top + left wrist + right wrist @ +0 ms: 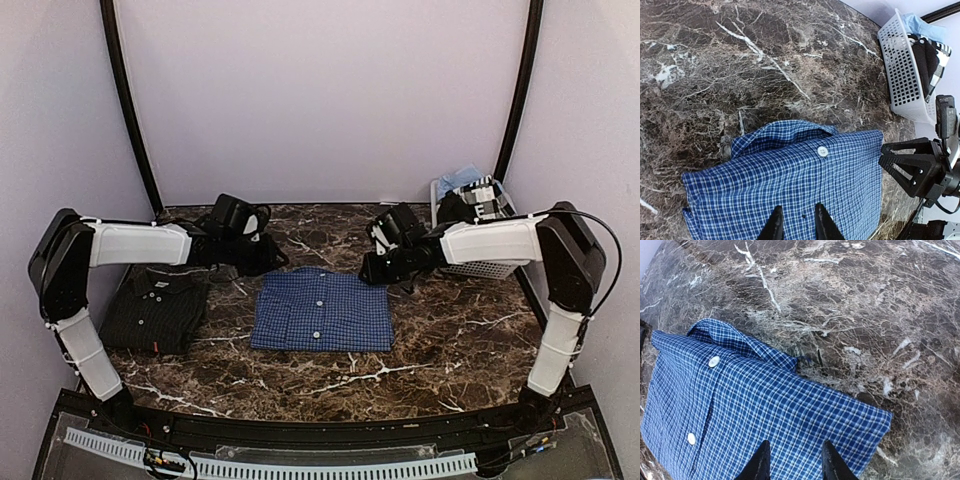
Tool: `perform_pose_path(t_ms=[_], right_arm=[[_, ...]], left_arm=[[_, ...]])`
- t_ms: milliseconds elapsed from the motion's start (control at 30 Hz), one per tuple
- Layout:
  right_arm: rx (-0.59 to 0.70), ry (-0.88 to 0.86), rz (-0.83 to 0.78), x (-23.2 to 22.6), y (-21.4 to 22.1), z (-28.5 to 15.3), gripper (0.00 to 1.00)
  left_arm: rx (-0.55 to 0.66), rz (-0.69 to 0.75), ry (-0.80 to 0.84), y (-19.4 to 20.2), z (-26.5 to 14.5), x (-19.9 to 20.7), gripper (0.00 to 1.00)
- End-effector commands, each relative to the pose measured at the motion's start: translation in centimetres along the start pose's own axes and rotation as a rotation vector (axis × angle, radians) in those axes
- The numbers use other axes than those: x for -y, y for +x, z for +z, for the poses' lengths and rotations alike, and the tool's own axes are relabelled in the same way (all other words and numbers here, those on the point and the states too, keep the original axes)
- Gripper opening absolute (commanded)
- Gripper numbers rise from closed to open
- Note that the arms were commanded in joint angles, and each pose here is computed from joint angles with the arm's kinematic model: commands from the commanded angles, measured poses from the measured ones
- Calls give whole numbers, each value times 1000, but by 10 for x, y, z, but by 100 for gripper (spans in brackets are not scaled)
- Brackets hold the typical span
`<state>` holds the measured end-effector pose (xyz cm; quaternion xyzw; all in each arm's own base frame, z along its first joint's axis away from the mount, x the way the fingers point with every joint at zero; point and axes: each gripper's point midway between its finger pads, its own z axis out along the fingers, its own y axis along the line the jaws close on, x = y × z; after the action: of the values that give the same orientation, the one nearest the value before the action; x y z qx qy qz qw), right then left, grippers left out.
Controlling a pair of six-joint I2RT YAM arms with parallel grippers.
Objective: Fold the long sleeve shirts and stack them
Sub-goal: Pick up the square-folded shirt from the center of the board.
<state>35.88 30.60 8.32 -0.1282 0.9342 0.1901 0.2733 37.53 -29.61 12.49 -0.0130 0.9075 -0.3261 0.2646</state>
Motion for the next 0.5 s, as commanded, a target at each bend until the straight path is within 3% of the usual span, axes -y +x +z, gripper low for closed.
perform_pose_path(t_ms=[0, 167, 467], right_arm=[[-4, -34, -4, -9, -9, 16, 31], [-40, -9, 11, 4, -4, 38, 30], [-79, -11, 85, 31, -4, 53, 40]], left_arm=[[-65, 9, -49, 7, 24, -14, 18], [-108, -18, -122, 14, 46, -47, 13], [-138, -92, -218, 18, 52, -106, 13]])
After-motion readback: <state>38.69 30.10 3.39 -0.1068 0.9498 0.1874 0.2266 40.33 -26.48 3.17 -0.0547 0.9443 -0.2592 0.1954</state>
